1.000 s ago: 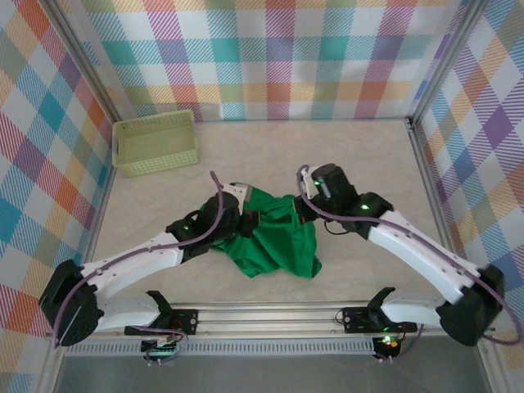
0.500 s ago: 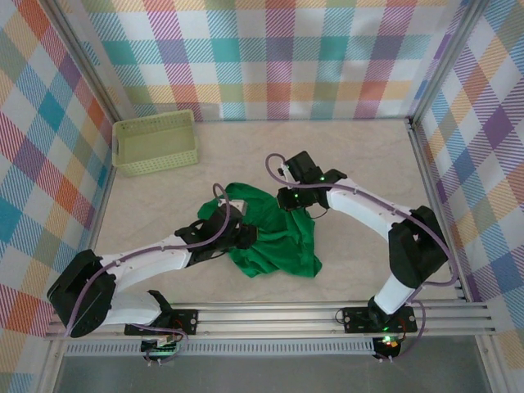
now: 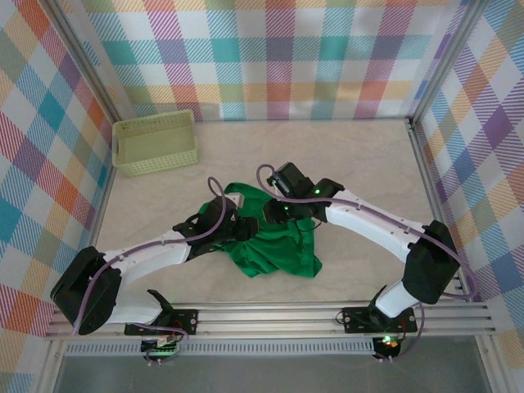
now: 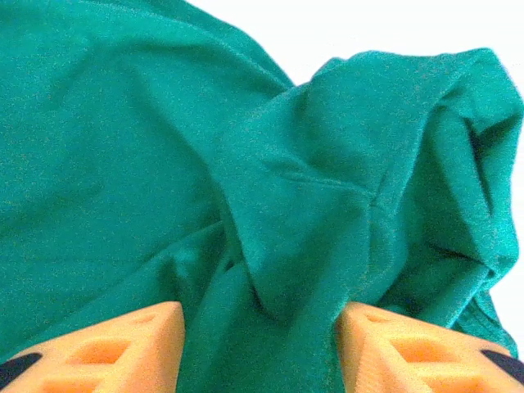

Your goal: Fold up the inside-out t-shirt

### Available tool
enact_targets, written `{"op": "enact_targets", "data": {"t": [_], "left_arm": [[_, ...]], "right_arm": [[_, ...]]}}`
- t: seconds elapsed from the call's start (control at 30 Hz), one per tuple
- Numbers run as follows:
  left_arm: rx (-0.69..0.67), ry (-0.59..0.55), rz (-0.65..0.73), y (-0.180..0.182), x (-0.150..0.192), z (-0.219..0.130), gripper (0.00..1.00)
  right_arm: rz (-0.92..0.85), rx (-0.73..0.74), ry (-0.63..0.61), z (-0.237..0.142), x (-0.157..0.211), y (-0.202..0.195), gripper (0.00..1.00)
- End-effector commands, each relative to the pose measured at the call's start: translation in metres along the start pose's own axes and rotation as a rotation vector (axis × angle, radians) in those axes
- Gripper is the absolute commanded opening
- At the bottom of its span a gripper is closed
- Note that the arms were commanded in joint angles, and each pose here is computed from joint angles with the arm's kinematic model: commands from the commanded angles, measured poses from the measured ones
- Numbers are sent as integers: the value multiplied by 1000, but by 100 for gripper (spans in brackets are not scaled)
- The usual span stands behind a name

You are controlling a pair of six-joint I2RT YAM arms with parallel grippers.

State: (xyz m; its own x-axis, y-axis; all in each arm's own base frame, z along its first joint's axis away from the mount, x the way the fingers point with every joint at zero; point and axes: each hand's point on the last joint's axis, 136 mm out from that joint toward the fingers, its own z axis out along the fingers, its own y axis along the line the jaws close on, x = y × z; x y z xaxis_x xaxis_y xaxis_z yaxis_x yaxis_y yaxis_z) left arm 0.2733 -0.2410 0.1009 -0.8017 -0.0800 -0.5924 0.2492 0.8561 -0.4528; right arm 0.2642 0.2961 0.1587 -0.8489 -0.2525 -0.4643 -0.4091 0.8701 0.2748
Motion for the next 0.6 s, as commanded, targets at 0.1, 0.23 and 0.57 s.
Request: {"op": "enact_targets", "data": {"t": [0.1,0.23,0.57], "left_arm": [[68,-22,-49,-5,-1,7,44],[55,-28,-69,1,1,8,41],[75,2,-99,6,9,16,36]], "right_arm": [[139,15,72,35,11,-1,37],[139,35,99,50,16,-4,38],[106,92,118,71,17,-10,45]]}}
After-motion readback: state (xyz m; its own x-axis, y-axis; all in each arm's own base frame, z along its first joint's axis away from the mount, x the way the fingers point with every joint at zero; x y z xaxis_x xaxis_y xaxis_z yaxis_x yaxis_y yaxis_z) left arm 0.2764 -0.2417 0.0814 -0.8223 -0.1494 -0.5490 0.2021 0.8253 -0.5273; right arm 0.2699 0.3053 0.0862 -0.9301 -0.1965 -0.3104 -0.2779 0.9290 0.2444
